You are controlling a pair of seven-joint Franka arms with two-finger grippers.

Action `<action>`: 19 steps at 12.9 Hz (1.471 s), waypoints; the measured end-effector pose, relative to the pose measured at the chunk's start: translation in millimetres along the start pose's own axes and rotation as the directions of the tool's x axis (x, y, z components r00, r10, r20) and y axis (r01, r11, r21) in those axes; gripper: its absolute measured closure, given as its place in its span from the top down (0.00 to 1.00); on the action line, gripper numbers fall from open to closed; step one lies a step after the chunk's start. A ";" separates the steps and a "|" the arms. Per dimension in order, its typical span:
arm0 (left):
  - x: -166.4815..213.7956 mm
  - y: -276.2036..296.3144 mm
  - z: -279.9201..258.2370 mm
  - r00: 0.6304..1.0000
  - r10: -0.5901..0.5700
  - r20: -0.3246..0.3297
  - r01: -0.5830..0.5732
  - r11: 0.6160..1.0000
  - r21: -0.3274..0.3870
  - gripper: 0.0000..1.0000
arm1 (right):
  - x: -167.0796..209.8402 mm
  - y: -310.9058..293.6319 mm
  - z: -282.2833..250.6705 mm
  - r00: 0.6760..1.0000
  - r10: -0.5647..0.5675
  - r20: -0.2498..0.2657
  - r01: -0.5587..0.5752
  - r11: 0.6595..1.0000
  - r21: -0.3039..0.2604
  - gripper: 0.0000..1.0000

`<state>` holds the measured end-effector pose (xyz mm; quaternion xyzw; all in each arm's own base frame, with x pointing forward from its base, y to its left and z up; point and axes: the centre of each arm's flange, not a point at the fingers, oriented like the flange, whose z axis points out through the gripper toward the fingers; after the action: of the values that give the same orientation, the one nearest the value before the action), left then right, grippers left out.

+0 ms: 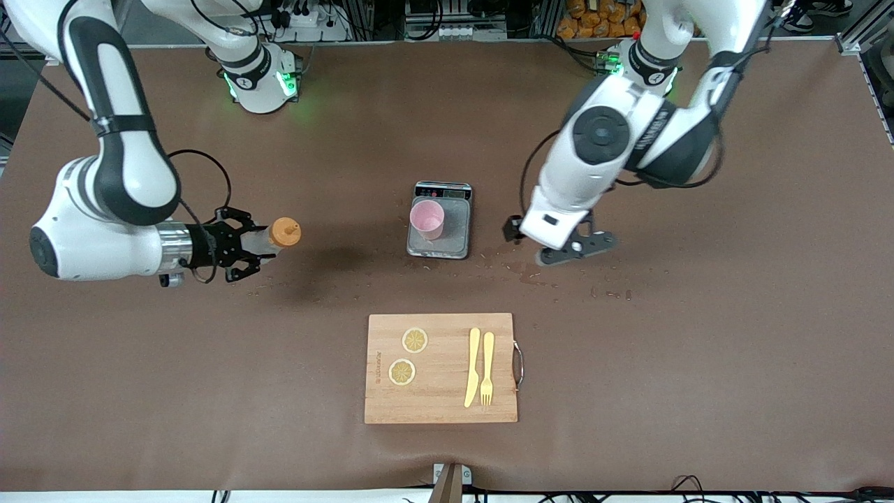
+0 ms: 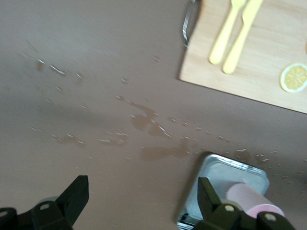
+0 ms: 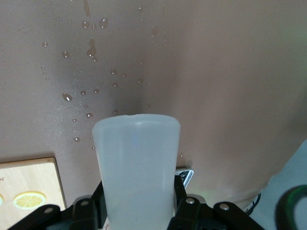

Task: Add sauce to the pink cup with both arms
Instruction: 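Release the cup and raise the left gripper while the right gripper lifts the bottle, then tilt the bottle nozzle over the pink cup with the right gripper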

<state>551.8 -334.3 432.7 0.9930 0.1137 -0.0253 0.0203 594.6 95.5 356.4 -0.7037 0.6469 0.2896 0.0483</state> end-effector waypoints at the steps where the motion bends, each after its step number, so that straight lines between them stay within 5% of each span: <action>1: 10.9 -17.4 -9.8 1.000 0.025 0.003 -0.025 1.000 0.000 1.00 | -10.0 2.5 -0.2 1.000 0.011 -0.021 -0.011 1.000 -0.001 0.55; 8: 33.4 -91.6 -61.6 0.987 0.161 0.028 -0.162 0.986 0.034 1.00 | -84.6 15.2 23.6 0.972 0.139 -0.191 -0.135 0.990 0.034 0.54; 11: 51.6 -143.2 -84.6 0.976 0.214 0.030 -0.215 0.975 0.050 1.00 | -124.5 25.6 50.7 0.926 0.191 -0.326 -0.180 0.982 0.064 0.48; 19: 23.7 -231.5 -193.6 0.926 0.378 -0.016 -0.377 0.925 0.057 1.00 | -180.5 45.4 93.1 0.854 0.283 -0.436 -0.247 0.959 0.138 0.48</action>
<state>531.2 -94.7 616.6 0.9967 -0.0799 -0.0104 -0.0032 520.7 288.9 378.2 -0.6535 0.7416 0.0971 -0.1167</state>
